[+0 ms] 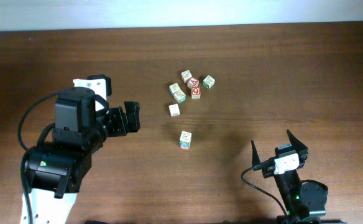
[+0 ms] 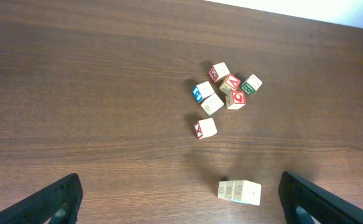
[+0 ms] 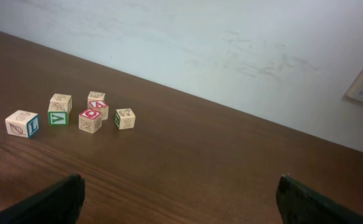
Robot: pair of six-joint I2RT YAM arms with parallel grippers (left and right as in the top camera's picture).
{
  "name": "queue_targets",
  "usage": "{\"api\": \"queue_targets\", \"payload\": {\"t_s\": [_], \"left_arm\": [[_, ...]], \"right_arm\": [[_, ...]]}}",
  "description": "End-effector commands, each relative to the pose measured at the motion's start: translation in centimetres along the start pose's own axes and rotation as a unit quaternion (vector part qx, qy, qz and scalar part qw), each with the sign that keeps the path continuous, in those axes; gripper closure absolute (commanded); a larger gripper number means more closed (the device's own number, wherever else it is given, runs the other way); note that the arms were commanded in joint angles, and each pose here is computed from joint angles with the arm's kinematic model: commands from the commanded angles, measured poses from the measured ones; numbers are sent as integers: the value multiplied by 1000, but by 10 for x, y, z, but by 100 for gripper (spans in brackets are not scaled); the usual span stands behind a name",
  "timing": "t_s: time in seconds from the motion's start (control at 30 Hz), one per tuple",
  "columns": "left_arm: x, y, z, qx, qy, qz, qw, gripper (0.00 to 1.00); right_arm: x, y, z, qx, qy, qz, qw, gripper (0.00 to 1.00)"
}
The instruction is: Rotate 3 blocks
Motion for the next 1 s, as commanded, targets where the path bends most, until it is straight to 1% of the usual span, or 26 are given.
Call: {"api": "queue_targets", "payload": {"t_s": [0.0,0.1,0.13,0.17,0.23,0.27,0.3,0.33,0.37,0.4,0.43,0.47,0.53,0.57,0.6,0.7,0.97], "left_arm": [[2,-3,1,7,7,-5,1000,1],[-5,-2,2,7,5,15,1000,1],[-7,-5,4,23,6,12,1000,1],[-14,-9,10,68,6,-8,998,1],[-36,-3,19,121,2,-67,990,1],[-52,3,21,123,-1,-102,987,1],[-77,12,26,128,-9,-144,981,1],[-101,18,30,133,3,-182,974,1],[-120,24,29,125,59,-220,966,1],[-138,31,26,122,133,-254,950,1],[-156,39,27,137,177,-268,937,1],[-171,46,30,154,204,-270,928,1],[-187,54,35,172,216,-265,924,1],[-191,56,35,176,226,-263,921,1],[-197,58,35,176,235,-247,923,1],[-192,49,34,185,236,-282,911,1],[-192,50,34,185,236,-280,912,1]], "right_arm": [[-3,0,-1,-3,3,-1,1000,1],[-3,0,-1,-3,3,-1,1000,1],[-3,0,-1,-3,3,-1,1000,1],[-3,0,-1,-3,3,-1,1000,1],[-3,0,-1,-3,3,-1,1000,1],[-3,0,-1,-3,3,-1,1000,1],[-3,0,-1,-3,3,-1,1000,1],[-3,0,-1,-3,3,-1,1000,1],[-3,0,-1,-3,3,-1,1000,1],[-3,0,-1,-3,3,-1,1000,1],[-3,0,-1,-3,3,-1,1000,1],[-3,0,-1,-3,3,-1,1000,1],[-3,0,-1,-3,3,-1,1000,1],[-3,0,-1,-3,3,-1,1000,1],[-3,0,-1,-3,3,-1,1000,1],[-3,0,-1,-3,3,-1,1000,1],[-3,0,-1,-3,3,-1,1000,1]]}}
Point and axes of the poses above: each gripper's point midway between its finger pads, its own y axis out along the fingers, its own z axis along the line the jaws close on, x = y × z, the point moved 10 cm from there along -y, back along the fingers, and after that the axes turned 15 degrees about y, right-handed, at the moved point
